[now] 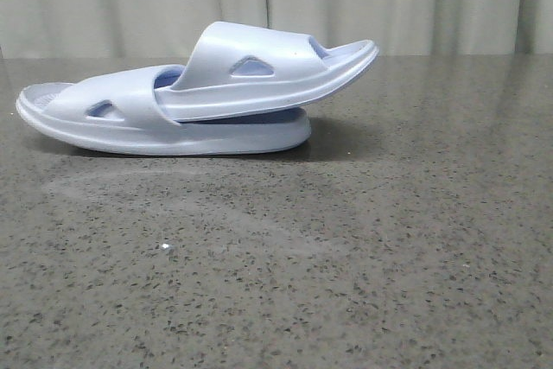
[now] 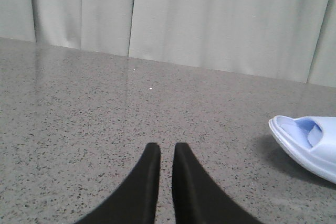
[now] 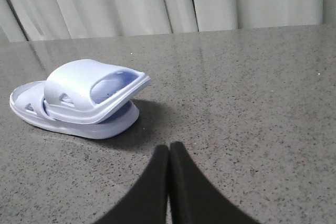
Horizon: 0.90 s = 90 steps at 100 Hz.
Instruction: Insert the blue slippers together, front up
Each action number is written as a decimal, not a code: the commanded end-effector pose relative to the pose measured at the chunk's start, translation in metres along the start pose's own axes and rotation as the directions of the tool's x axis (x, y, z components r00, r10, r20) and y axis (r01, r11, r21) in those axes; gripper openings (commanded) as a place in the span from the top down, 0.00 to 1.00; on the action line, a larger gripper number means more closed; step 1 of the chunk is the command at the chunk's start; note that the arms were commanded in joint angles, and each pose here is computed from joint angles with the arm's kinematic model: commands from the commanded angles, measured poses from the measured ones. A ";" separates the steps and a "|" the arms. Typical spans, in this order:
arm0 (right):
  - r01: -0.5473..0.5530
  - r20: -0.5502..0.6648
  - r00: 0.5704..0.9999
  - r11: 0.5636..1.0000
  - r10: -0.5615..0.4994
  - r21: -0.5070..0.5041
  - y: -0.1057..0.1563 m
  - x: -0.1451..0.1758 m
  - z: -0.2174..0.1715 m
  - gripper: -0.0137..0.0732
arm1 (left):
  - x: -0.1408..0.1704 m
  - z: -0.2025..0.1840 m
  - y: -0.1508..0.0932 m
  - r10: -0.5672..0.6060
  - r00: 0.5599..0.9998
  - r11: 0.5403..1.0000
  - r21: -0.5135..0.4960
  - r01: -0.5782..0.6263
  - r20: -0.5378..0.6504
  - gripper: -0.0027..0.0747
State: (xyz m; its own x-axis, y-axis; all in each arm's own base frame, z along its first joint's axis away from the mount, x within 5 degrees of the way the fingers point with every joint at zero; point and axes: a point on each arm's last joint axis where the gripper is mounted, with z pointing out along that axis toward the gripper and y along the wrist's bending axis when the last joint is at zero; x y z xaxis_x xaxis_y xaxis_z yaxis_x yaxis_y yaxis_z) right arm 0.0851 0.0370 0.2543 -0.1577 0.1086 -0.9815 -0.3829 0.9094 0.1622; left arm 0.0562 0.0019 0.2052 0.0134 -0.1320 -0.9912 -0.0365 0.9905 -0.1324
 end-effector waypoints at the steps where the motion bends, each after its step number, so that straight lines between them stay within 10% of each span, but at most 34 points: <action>1: -0.002 0.027 1.000 1.000 0.002 0.002 0.001 -0.009 0.000 0.93 | -0.006 -0.002 0.000 0.003 0.995 1.000 0.004 -0.003 0.101 0.95; 90: 0.122 0.060 0.987 0.928 -0.152 0.351 -0.029 0.062 -0.035 0.93 | -0.006 -0.002 0.000 0.003 0.995 1.000 0.004 -0.003 0.101 0.95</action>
State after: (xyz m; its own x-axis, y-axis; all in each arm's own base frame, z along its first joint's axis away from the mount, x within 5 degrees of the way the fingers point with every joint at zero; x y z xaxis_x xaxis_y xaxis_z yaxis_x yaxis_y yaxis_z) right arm 0.0587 0.0060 0.1979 -0.0621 0.0158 -0.9979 -0.0923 0.9955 0.0215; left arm 0.0562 0.0019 0.2052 0.0134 -0.1320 -0.9912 -0.0365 0.9905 -0.1324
